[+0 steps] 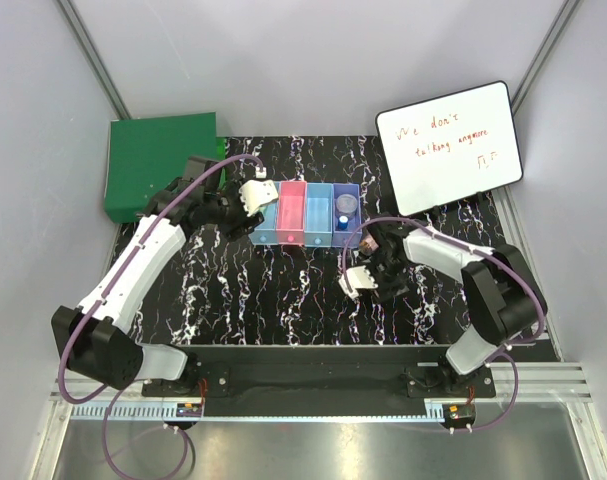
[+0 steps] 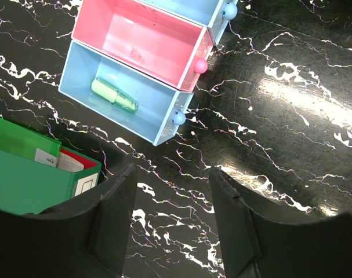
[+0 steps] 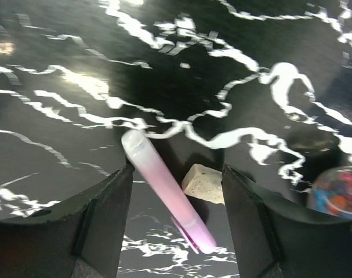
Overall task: Sort the stationery into containers
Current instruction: Pick up the pen from the center of the board.
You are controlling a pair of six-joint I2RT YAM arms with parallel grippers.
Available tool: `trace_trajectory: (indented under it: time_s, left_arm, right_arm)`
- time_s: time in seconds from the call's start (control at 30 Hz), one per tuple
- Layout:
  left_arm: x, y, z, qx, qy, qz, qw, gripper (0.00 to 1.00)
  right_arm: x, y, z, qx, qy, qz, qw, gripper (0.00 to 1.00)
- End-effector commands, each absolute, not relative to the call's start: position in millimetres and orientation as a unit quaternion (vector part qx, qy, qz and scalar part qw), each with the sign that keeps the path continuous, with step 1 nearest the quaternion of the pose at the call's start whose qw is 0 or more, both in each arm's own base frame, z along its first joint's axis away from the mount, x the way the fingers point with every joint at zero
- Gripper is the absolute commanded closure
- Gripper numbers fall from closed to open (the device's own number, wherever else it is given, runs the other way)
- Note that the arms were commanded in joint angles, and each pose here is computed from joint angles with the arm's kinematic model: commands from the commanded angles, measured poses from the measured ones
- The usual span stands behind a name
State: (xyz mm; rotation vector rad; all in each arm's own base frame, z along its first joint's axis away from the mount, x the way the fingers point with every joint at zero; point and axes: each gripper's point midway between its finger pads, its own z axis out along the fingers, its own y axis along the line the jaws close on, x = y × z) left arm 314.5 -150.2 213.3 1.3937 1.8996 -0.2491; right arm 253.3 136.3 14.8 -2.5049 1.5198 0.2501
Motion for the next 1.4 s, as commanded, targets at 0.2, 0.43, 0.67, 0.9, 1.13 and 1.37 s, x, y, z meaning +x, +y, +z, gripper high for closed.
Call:
trace_trajectory:
  time_s: [0.2,0.43,0.67,0.9,1.13,1.37]
  left_arm:
    - [317.0,-154.7,237.5,0.54,0.725,-0.1,0.415,0.42]
    - [318.2,-156.1,243.0,0.539,0.723,-0.101,0.42,0.42]
    - [315.5,-154.0,242.3,0.539,0.724,-0.098,0.419,0.42]
    - [316.1,-154.9,242.7,0.539,0.724,-0.099,0.419,0.42]
    - [315.6,-154.9,241.2,0.535,0.728,-0.103,0.416,0.41]
    - [315.0,-157.0,242.8,0.532,0.728,-0.11,0.418,0.41]
  right_arm:
    - [228.3,133.7,39.6,-0.845,0.512,0.092,0.121,0.29]
    - [219.4,124.4,37.4,-0.847,0.511,0.08,0.12,0.3]
    - [211.1,109.4,24.5,-0.839,0.531,0.074,0.095,0.33]
    - [223.9,85.2,0.0,-0.827,0.555,0.054,0.074,0.35]
    - [250.7,81.3,-13.3,-0.821,0.564,0.033,0.077,0.36]
    - [258.2,82.6,-20.6,-0.829,0.552,0.024,0.082,0.55]
